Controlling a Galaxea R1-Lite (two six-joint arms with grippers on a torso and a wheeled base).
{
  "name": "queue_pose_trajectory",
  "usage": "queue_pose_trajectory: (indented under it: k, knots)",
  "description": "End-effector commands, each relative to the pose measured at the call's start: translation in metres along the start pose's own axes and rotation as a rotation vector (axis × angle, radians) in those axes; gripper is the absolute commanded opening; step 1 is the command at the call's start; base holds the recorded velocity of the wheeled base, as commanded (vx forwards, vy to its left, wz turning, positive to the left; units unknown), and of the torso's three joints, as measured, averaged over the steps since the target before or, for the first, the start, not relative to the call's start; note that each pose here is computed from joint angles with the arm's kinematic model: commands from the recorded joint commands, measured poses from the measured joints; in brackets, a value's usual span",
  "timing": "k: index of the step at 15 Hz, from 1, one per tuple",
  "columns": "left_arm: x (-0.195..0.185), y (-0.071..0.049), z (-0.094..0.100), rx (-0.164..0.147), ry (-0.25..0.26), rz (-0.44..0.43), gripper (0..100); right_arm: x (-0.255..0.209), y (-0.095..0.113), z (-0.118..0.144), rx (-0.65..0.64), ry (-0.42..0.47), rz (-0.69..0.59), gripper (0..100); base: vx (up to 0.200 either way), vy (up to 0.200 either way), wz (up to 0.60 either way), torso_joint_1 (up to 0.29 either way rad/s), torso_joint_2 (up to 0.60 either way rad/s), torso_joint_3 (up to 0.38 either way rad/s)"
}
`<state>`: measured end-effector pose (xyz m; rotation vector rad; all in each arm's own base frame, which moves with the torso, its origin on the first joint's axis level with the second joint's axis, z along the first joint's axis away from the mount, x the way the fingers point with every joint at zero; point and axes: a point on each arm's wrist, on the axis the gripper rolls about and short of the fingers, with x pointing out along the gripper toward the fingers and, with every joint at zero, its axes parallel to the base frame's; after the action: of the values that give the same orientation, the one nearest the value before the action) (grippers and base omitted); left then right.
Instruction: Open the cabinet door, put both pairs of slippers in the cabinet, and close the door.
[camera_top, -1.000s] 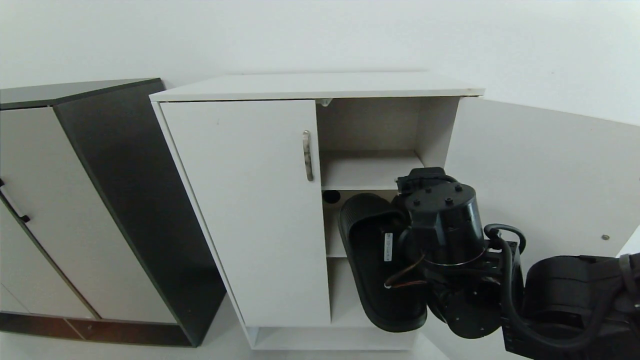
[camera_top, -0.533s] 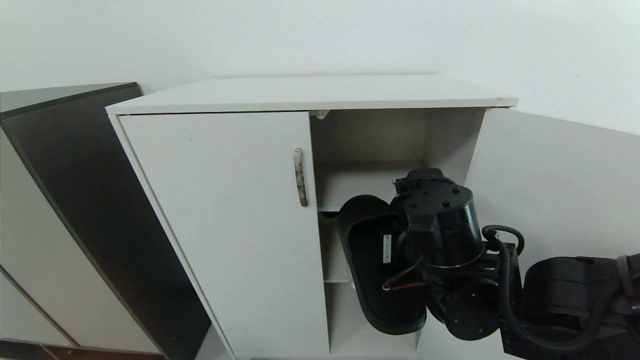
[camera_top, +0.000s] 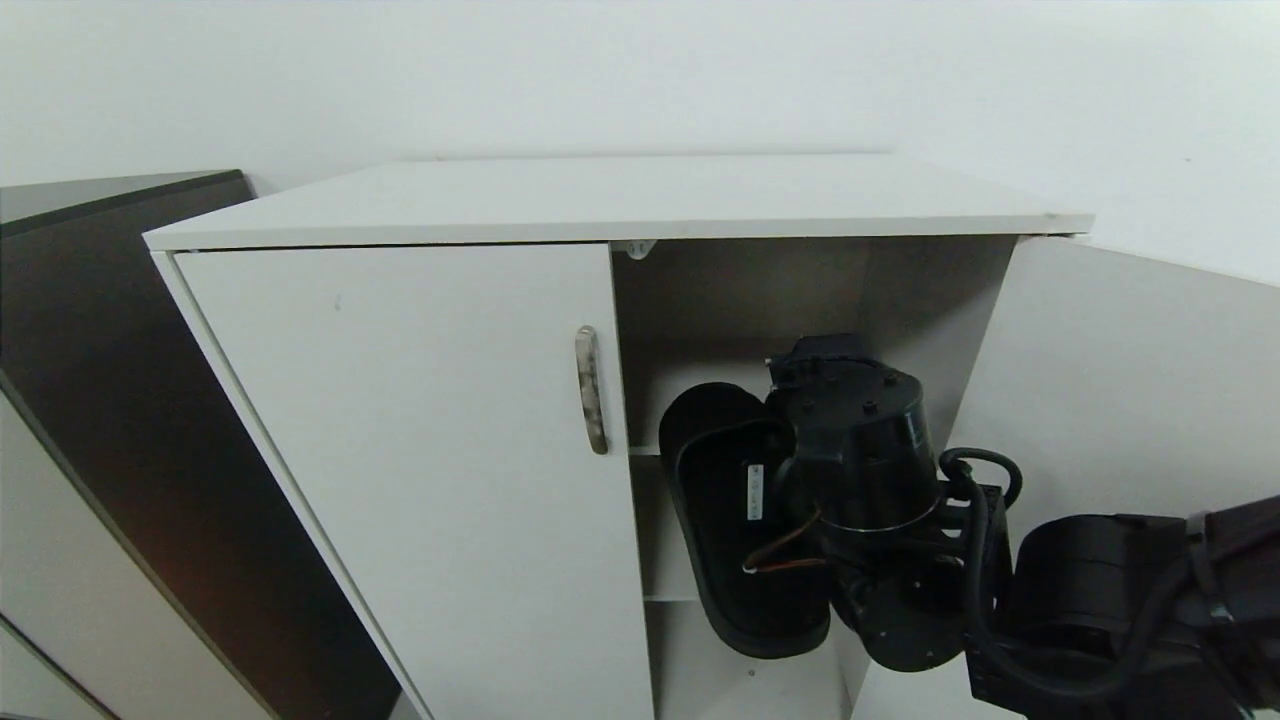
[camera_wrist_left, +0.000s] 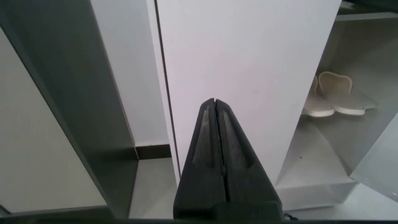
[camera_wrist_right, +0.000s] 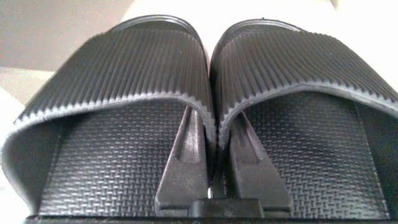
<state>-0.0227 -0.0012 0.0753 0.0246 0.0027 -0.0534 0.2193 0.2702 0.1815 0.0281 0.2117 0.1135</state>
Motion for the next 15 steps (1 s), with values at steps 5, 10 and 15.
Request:
queue_pose_trajectory:
  k: [5,10,15]
  knots:
    - [0.0,0.0,0.0,0.0,0.0,0.0,0,0.068,-0.001,0.007,-0.012,-0.002,-0.111,0,0.0,0.0,0.0,0.0,0.0,0.0]
    - [0.0,0.0,0.0,0.0,0.0,0.0,0,0.095,0.002,0.019,-0.003,0.002,-0.133,0,0.0,0.0,0.0,0.0,0.0,0.0]
    - [0.0,0.0,0.0,0.0,0.0,0.0,0,0.119,0.001,0.035,0.015,-0.002,-0.118,0,0.0,0.0,0.0,0.0,0.0,0.0]
